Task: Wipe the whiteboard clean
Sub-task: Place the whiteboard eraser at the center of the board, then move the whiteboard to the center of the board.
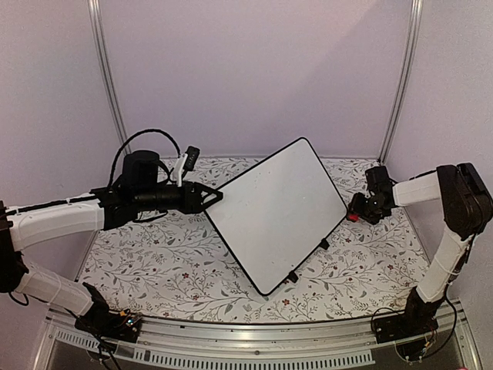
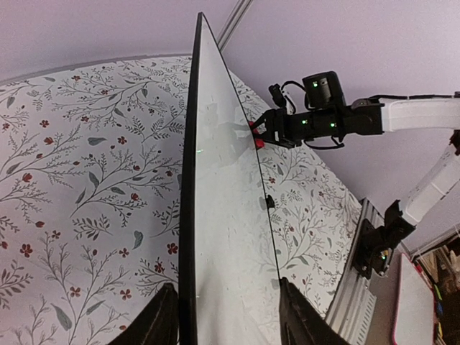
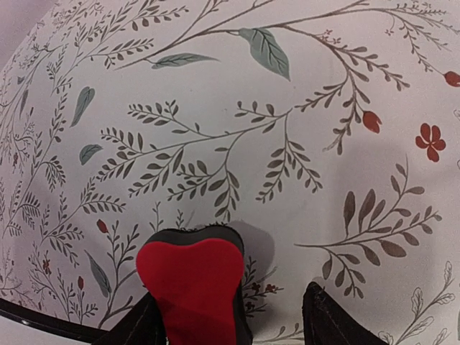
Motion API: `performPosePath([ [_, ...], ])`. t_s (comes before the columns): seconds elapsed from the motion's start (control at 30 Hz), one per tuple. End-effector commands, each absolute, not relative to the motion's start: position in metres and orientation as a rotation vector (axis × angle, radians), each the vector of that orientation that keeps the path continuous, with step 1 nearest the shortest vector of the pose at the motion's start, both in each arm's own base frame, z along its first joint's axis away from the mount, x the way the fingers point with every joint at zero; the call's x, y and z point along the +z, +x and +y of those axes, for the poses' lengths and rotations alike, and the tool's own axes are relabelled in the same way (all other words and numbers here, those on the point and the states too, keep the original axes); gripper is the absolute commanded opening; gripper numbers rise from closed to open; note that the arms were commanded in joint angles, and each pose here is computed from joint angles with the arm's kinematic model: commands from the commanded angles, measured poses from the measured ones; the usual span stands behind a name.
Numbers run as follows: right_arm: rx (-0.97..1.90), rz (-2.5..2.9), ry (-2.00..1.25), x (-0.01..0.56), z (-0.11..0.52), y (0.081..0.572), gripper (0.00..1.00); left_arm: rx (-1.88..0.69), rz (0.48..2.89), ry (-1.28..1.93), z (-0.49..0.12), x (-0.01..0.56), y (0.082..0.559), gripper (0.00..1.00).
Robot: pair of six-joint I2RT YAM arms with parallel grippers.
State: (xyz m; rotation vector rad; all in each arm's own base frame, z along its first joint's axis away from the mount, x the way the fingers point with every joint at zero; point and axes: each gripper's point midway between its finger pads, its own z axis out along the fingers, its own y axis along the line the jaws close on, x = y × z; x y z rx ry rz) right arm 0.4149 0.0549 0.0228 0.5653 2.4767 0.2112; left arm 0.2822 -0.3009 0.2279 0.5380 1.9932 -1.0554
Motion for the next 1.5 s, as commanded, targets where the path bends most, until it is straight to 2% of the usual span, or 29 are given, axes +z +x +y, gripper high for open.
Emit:
performPosePath([
  [0.0, 0.324, 2.417, 0.633, 0.036, 0.059, 0.427, 0.63, -1.066, 1.970, 0.541, -0.299, 0.233, 0.281, 0.47],
  [0.73, 0.762, 2.294, 0.708, 0.070, 0.086, 0.419, 0.64, -1.067, 1.963, 0.542, -0.298, 0.235, 0.280, 0.47],
  [0.9, 0.681, 2.272, 0.674, 0.087, 0.077, 0.406, 0.64, -1.042, 1.956, 0.524, -0.294, 0.239, 0.282, 0.48],
  [0.97, 0.580, 2.284, 0.609, 0.093, 0.074, 0.396, 0.64, -1.028, 1.949, 0.508, -0.290, 0.242, 0.284, 0.54],
  [1.07, 0.487, 2.306, 0.418, 0.108, 0.083, 0.378, 0.63, -1.025, 1.914, 0.484, -0.282, 0.253, 0.287, 0.74],
  [1.17, 0.452, 2.330, 0.231, 0.113, 0.098, 0.361, 0.61, -1.031, 1.894, 0.458, -0.274, 0.259, 0.291, 0.89],
  [1.47, 0.358, 2.409, -0.239, 0.101, 0.155, 0.313, 0.58, -0.946, 1.870, 0.352, -0.249, 0.265, 0.303, 1.00],
])
